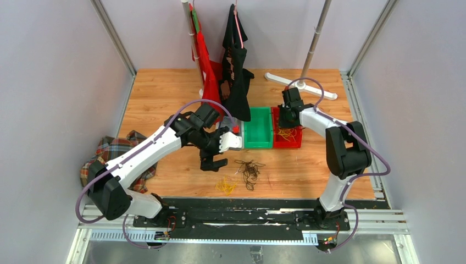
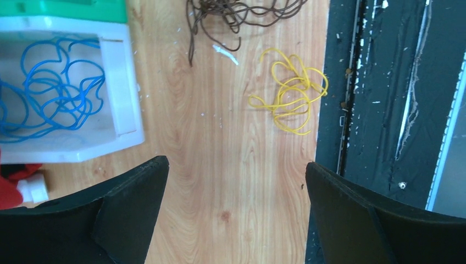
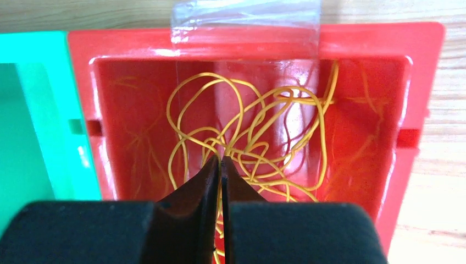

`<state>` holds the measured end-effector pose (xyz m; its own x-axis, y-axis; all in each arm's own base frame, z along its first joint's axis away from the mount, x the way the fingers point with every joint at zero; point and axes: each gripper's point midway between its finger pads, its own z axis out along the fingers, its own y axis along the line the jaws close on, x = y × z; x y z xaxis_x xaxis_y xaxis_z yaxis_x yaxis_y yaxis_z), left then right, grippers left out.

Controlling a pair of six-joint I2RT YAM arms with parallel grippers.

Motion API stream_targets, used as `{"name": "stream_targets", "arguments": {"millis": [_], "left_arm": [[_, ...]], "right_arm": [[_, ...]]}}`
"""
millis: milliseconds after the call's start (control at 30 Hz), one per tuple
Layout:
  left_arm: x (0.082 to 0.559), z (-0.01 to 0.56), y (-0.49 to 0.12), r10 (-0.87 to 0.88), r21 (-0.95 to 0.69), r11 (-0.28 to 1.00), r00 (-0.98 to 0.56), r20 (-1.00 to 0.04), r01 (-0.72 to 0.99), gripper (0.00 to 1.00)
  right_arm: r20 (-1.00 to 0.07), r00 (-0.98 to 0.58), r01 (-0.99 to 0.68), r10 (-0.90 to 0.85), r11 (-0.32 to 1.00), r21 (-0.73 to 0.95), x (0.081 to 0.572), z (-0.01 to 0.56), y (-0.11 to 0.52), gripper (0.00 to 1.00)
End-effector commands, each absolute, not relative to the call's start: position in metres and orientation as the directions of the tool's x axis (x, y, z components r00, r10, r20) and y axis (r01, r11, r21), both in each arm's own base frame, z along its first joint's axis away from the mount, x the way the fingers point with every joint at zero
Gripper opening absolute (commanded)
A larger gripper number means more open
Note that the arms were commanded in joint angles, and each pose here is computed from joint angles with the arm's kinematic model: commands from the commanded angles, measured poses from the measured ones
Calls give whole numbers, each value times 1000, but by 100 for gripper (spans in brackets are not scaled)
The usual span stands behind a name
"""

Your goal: Untangle the cables

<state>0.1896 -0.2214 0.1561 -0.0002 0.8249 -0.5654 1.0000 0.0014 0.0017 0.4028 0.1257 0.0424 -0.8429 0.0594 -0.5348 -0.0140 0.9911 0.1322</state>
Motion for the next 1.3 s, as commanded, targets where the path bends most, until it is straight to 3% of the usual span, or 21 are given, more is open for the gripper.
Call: {"name": "stream_targets", "arguments": {"millis": [0,200,433,567,700,900,1100,1167,1267], "left_arm": [[172,144,-228,837,-50,-57,20,-546,997,100],[151,126,-236,855,-89,-152,86,-511,984,100],[134,101,-249,854,-120,-310,221,-470,943,96],[135,83,-249,819,-94,-446,364,-443,890,91],[144,70,-248,770,-60,-557,488,-411,829,79],[142,50,-258,741,-53,-586,508,-439,809,54],[156,27,-251,758,13,-573,536,-373,819,41],[162,26,-251,774,40,-543,518,-363,839,31],[177,39,-253,810,91,-468,468,-353,879,6]], "right_arm": [[-615,-784,-10,90,987,158,403,88,120,12],[-705,-699,-66,120,971,230,388,148,127,44],[-748,-641,-112,173,943,314,350,164,135,53],[-748,-636,-113,190,936,333,334,164,134,47],[-738,-644,-102,199,934,341,324,163,132,36],[-746,-632,-94,210,934,343,317,169,128,18],[-749,-627,-93,214,934,345,315,173,127,9],[-750,-625,-95,216,933,348,315,175,127,7],[-752,-621,-104,224,926,362,313,178,129,3]]}}
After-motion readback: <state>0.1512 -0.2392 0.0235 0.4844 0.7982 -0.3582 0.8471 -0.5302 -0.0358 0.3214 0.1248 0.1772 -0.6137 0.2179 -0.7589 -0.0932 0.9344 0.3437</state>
